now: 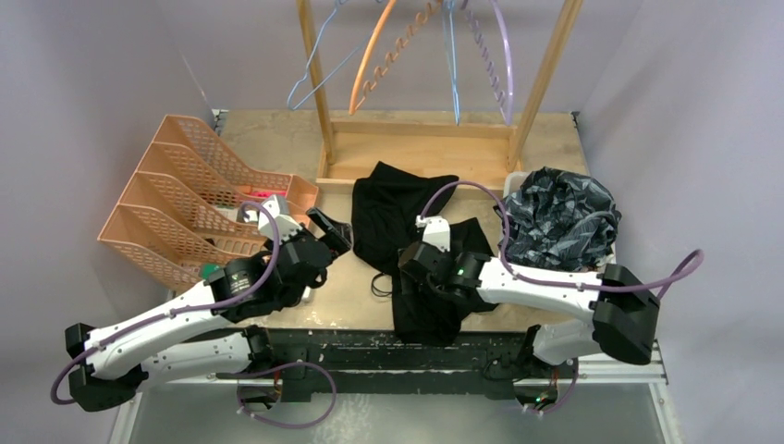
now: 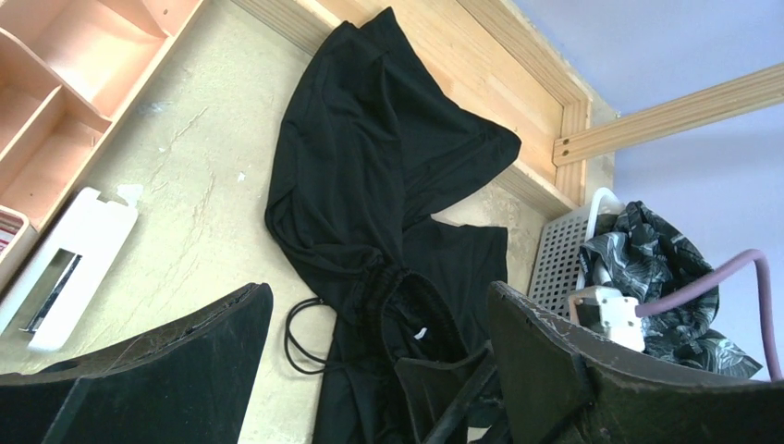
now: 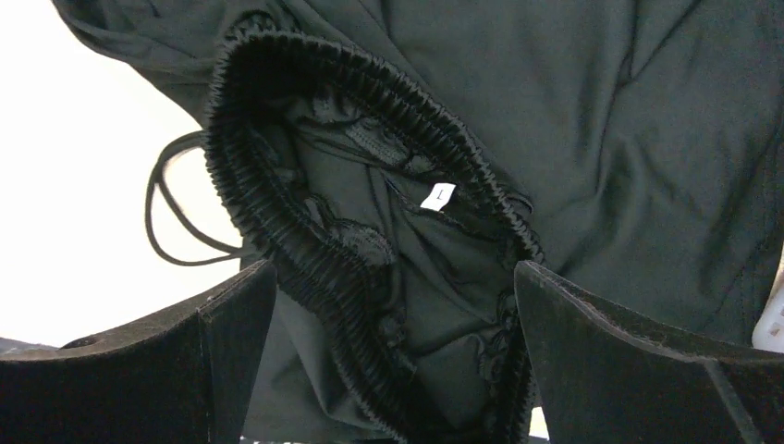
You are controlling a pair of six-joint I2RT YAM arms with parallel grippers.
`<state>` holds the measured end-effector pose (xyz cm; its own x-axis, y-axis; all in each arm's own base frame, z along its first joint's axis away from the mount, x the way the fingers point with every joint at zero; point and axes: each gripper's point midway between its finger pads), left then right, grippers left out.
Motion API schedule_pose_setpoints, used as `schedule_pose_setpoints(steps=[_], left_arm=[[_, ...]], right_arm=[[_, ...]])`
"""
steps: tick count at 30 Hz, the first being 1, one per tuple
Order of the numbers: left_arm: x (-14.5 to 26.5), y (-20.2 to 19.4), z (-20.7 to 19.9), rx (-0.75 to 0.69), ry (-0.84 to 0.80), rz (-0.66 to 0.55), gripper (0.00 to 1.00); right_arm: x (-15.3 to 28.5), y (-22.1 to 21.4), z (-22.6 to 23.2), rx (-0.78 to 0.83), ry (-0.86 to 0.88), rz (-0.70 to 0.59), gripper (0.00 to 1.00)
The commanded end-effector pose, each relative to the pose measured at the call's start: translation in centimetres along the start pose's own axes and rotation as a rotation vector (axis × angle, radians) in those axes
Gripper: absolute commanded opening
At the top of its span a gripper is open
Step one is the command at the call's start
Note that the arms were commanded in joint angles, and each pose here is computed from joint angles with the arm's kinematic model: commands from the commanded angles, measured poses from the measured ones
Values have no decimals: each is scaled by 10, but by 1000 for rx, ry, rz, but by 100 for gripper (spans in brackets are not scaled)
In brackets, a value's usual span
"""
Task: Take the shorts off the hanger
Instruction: Pick up the shorts at the center of the board.
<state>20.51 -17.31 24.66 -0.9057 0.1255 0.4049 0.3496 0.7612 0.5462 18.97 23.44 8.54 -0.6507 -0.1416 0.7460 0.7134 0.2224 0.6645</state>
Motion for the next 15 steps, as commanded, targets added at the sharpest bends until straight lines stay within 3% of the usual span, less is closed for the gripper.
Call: schedule_pose_setpoints(steps=[1,4,11,15], left_arm=[[-1,5,-1,4,4,-27,85],[-2,3,-3,6,-1,-17,85],[-3,0,-4,4,-5,-12,85],[-4,-3,-7,3,-9,-1,84]], right_arm=[[-13,1,1,55,-3,-14,99],[-19,0,9,34,102,-16,99],[-32,11,-28,-3,40,2,99],[-49,-8,-36,-17,-54,108,99]])
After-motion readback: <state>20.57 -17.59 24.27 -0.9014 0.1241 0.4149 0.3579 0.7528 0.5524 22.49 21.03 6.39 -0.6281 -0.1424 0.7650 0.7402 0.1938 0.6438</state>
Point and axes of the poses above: each gripper's point midway between its finger pads, its own x axis back along the fingers, its own z axis along the line the jaws close on, y = z × x, and after that the axes turned 9 degrees about x, right-handed
